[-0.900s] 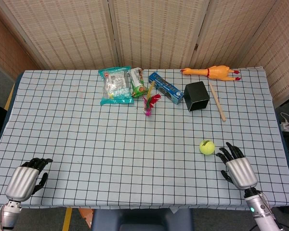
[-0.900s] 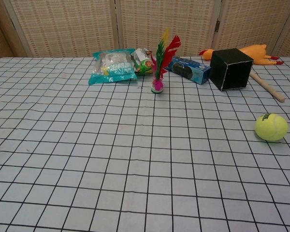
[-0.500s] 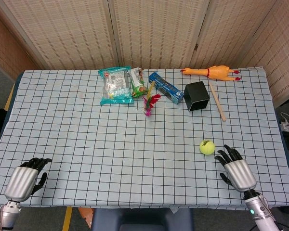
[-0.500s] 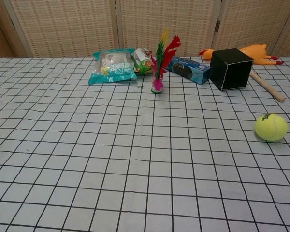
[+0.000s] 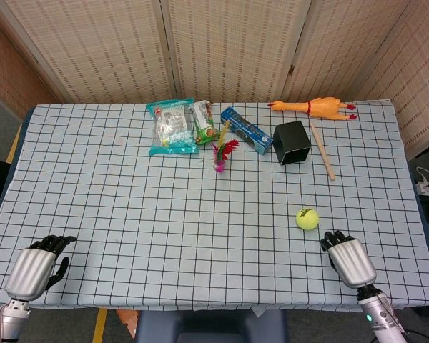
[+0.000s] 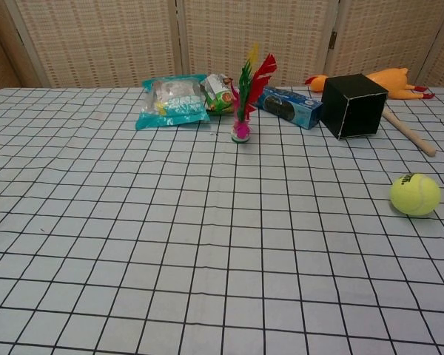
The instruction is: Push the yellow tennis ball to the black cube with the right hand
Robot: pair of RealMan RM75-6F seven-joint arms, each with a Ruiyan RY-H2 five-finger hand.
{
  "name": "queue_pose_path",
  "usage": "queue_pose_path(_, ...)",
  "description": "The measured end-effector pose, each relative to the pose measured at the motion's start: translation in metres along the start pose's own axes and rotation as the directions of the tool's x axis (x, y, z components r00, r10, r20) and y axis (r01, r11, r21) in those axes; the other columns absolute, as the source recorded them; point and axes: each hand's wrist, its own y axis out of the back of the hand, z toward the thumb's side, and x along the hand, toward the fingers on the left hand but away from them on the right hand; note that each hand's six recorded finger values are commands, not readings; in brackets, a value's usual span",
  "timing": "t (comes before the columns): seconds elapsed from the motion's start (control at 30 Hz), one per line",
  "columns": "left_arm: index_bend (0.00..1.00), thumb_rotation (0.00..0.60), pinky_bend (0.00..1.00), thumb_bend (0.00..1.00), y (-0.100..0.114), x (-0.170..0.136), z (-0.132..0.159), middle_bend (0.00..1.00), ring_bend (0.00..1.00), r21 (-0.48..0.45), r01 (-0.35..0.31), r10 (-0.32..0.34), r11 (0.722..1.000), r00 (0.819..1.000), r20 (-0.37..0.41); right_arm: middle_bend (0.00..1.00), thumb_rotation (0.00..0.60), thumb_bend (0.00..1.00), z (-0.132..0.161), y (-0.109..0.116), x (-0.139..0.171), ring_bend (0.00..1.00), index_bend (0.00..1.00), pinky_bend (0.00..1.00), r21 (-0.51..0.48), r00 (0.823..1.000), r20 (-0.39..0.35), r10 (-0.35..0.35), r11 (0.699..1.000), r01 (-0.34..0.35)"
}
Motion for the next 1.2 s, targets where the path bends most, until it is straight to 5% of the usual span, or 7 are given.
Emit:
queue_pose_path(0.2,0.3,0.6,0.52,0.52,0.0,0.0,0.001,0.37,0.31,0.002,0.0,0.0,1.0,1.0,0.002,0.76,0.6,1.0,-0.003,-0.013,-0.007,0.74,0.92,1.0,0.036,1.0,0.01,-0.004,0.999,0.004)
queue_pose_path(0.63,0.3,0.6,0.52,0.53,-0.001,0.001,0.002,0.37,0.31,0.005,0.004,-0.004,1.0,1.0,0.005,0.77,0.6,1.0,-0.004,-0.06,-0.025,0.75,0.92,1.0,0.005,0.987,0.055,0.151,0.988,-0.152)
queue_pose_path(1.2,0.3,0.6,0.52,0.52,-0.001,0.0,0.002,0.37,0.31,0.007,0.005,-0.005,1.0,1.0,0.01,0.77,0.6,1.0,0.017,-0.066,-0.061,0.75,0.93,1.0,-0.074,0.992,0.054,0.114,0.991,-0.11)
